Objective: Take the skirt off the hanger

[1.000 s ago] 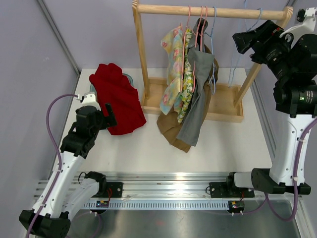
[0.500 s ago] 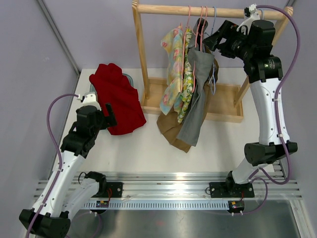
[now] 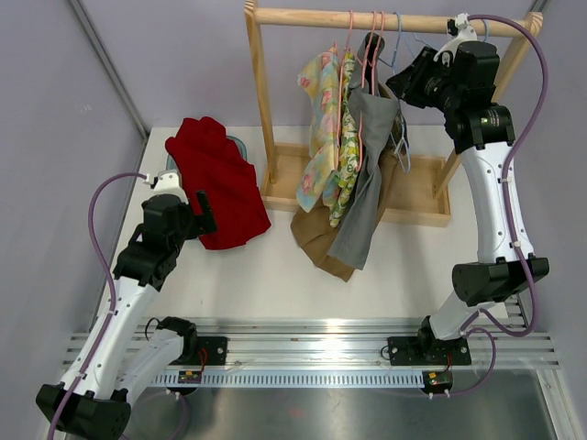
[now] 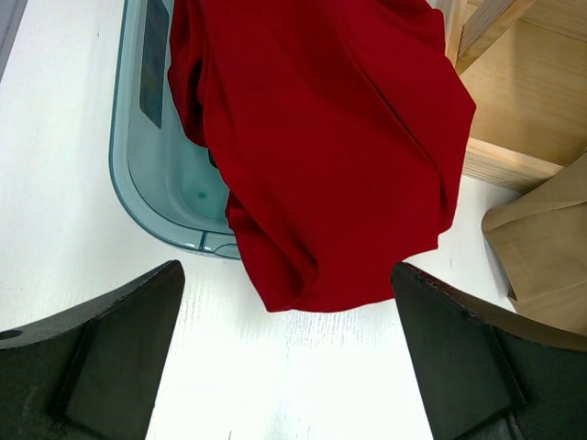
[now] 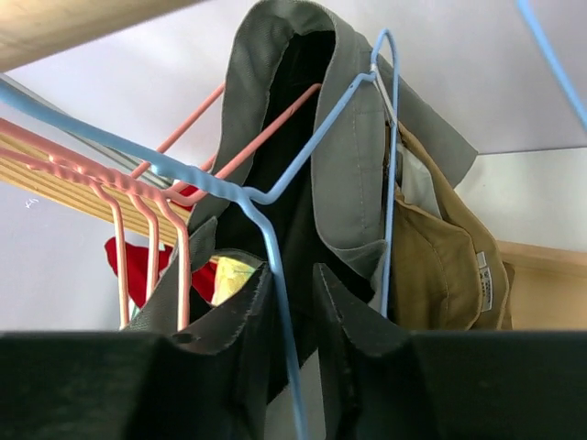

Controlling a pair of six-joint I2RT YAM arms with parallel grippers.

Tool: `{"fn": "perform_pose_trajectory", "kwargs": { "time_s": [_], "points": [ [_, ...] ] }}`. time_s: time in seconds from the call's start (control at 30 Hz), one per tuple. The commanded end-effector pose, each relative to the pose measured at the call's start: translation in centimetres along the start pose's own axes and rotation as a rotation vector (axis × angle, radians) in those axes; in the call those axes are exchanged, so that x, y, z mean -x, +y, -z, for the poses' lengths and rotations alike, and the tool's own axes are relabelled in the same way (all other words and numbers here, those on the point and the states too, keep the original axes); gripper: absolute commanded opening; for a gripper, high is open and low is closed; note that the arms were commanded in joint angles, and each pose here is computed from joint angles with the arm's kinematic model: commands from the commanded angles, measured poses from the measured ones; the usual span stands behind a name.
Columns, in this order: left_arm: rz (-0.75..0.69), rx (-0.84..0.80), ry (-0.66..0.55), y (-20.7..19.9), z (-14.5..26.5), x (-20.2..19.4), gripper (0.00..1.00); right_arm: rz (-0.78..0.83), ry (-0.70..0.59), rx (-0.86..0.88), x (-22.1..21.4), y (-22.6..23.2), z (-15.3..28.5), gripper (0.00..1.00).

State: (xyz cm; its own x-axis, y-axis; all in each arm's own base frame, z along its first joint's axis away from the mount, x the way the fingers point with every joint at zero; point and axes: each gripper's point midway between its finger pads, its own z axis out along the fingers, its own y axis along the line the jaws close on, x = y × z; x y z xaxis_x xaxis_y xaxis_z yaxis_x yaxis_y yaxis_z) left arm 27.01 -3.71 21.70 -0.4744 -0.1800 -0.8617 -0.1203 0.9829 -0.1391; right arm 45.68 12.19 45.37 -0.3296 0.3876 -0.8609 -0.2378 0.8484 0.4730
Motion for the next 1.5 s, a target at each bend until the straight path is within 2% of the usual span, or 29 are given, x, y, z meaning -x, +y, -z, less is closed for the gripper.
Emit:
{"fn": "perform_pose_trajectory", "kwargs": {
  "time_s": [0.0, 0.07, 0.1, 0.2, 0.37, 0.6, 0.9, 1.07, 1.1, 1.17, 1.2, 1.3, 1.37, 1.4, 1.47],
  "points": [
    [-0.008, -0.021, -0.029, -0.5, -0.1, 0.8, 0.99, 0.028, -0.067, 0.003, 1.5, 0.2, -0.7, 0.29],
    [-0.008, -0.023, -0.026, -0.5, -0.1, 0.7, 0.99, 0.022, -0.073, 0.005, 1.6, 0.3, -0.8, 0.22],
    [-0.009, -0.023, -0.025, -0.5, -0.1, 0.7, 0.99, 0.02, -0.074, 0.003, 1.6, 0.2, -1.0, 0.14],
    [-0.011, -0.023, -0.023, -0.5, -0.1, 0.7, 0.99, 0.019, -0.088, -0.002, 2.0, 0.2, -1.0, 0.0],
    [-0.013, -0.013, -0.025, -0.3, -0.1, 0.7, 0.99, 0.031, -0.133, 0.013, 3.6, 1.1, 0.1, 0.0],
    [-0.013, -0.009, -0.034, -0.2, 0.1, 0.8, 0.99, 0.083, -0.293, -0.003, 9.0, 3.3, 4.9, 0.0],
    [-0.017, -0.05, -0.088, -1.0, 0.7, 2.5, 0.99, 0.11, -0.347, -0.046, 9.6, 3.6, 9.7, 0.0],
    [-0.064, -0.141, -0.178, -5.1, 3.0, 5.8, 0.99, 0.1, -0.343, -0.055, 8.0, 3.5, 13.2, 0.0],
    [-0.065, -0.11, -0.23, -5.3, 4.1, 8.1, 0.99, 0.095, -0.366, -0.037, 8.2, 4.3, 15.1, 0.0],
    [-0.136, -0.166, -0.228, -8.7, 5.0, 9.1, 0.99, 0.087, -0.355, -0.027, 7.3, 4.4, 16.1, 0.0],
    [-0.135, -0.19, -0.267, -9.7, 6.6, 11.3, 0.99, 0.082, -0.371, -0.005, 7.3, 5.1, 17.7, 0.0],
    [-0.171, -0.338, -0.294, -14.9, 9.4, 13.1, 0.99, 0.071, -0.37, 0.016, 6.4, 5.6, 20.1, 0.0],
    [-0.182, -0.472, -0.337, -18.6, 12.7, 14.6, 0.99, 0.061, -0.367, 0.032, 5.5, 6.0, 21.6, 0.0],
    [-0.226, -0.557, -0.33, -21.4, 13.8, 13.9, 0.99, 0.046, -0.369, 0.041, 5.3, 6.1, 22.2, 0.0],
    [-0.249, -0.684, -0.331, -24.5, 15.8, 13.7, 0.99, 0.037, -0.369, 0.075, 4.4, 6.7, 23.5, 0.0]
  ]
}}
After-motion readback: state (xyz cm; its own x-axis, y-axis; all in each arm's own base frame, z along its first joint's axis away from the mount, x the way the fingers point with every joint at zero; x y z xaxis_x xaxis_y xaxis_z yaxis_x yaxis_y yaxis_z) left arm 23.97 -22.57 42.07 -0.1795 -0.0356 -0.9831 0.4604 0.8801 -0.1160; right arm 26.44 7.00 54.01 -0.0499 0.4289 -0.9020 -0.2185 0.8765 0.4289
